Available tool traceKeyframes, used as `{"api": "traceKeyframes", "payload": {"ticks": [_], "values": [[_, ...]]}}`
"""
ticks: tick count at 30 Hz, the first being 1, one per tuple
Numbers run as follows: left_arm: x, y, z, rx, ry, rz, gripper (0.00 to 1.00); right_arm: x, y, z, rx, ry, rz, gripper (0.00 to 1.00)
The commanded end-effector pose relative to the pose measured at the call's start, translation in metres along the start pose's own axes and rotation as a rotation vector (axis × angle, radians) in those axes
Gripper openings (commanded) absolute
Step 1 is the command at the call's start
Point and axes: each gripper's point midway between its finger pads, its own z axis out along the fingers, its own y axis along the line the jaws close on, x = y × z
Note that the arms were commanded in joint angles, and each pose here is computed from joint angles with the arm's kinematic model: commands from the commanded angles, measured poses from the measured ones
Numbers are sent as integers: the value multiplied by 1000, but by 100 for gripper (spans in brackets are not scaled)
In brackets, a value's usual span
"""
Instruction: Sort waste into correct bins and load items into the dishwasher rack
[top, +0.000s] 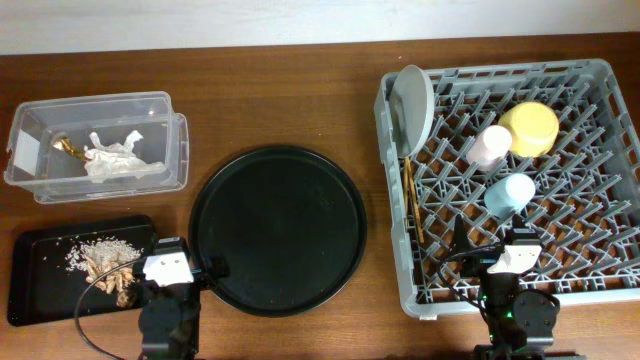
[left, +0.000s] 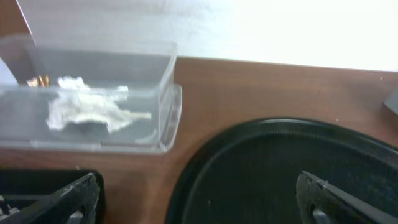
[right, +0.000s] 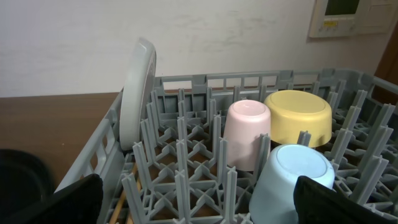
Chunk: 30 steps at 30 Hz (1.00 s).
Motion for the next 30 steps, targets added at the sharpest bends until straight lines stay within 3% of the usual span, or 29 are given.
{"api": "traceKeyframes", "payload": {"ticks": [1,14,30], "values": [[-17,-2,-6,11,-88,63,100,3,-4,0,20,3,-7,99],[-19,-5,-7,26,-100,148,100,3,-4,0,20,3,-7,98],[-19,-7,-7,38,-101,148,100,3,-4,0,20,3,-7,98]]}}
